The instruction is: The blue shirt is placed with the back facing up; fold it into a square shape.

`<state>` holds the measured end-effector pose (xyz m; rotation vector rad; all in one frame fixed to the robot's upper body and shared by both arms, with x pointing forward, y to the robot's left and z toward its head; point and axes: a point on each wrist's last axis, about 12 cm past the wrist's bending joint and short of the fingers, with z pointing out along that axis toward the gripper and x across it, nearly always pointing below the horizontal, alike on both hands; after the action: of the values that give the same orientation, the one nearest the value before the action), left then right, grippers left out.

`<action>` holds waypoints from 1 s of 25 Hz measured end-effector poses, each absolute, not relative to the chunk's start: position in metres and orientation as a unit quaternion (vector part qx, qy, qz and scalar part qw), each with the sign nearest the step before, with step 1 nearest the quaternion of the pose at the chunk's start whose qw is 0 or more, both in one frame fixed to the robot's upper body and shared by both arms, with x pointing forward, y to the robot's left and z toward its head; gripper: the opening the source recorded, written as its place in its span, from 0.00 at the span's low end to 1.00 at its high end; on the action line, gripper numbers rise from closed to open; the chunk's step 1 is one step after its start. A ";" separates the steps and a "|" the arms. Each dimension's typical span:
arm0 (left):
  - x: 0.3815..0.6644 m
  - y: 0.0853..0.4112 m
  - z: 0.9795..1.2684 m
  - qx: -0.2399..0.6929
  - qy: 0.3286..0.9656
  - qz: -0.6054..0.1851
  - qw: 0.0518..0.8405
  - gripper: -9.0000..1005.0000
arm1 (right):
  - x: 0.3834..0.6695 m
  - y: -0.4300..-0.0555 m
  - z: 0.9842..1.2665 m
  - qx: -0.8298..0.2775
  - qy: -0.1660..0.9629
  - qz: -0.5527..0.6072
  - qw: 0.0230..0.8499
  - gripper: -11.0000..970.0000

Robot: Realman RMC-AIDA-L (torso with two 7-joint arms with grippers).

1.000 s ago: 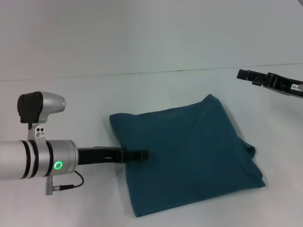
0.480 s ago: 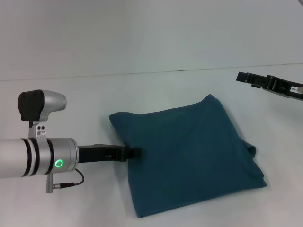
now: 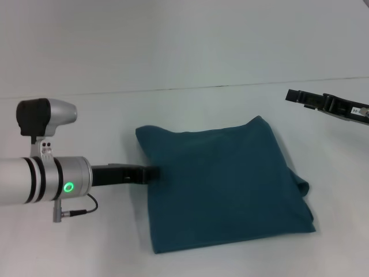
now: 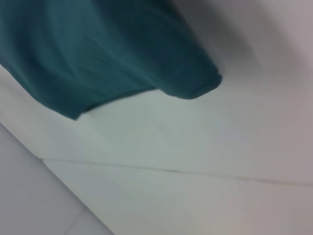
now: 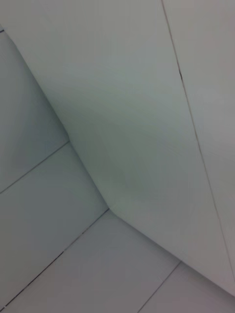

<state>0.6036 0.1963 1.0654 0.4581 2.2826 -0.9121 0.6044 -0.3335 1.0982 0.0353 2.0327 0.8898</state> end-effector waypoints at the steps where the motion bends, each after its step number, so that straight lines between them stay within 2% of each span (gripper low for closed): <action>1: 0.606 0.197 1.067 0.174 0.866 -0.344 0.318 0.06 | 0.604 -0.332 1.098 0.014 0.820 0.360 0.444 0.85; 3: 0.609 0.198 1.070 0.175 0.866 -0.339 0.324 0.02 | 0.604 -0.332 1.097 0.014 0.820 0.360 0.444 0.85; 10: 0.619 0.205 1.074 0.164 0.870 -0.315 0.343 0.02 | 0.604 -0.331 1.097 0.014 0.821 0.359 0.443 0.85; 25: 0.621 0.212 1.078 0.157 0.867 -0.312 0.355 0.06 | 0.604 -0.330 1.097 0.007 0.822 0.359 0.443 0.85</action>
<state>0.6205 0.2124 1.0781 0.4067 2.2415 -0.8057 0.6044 -0.3295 1.0970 0.0170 2.0382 0.8909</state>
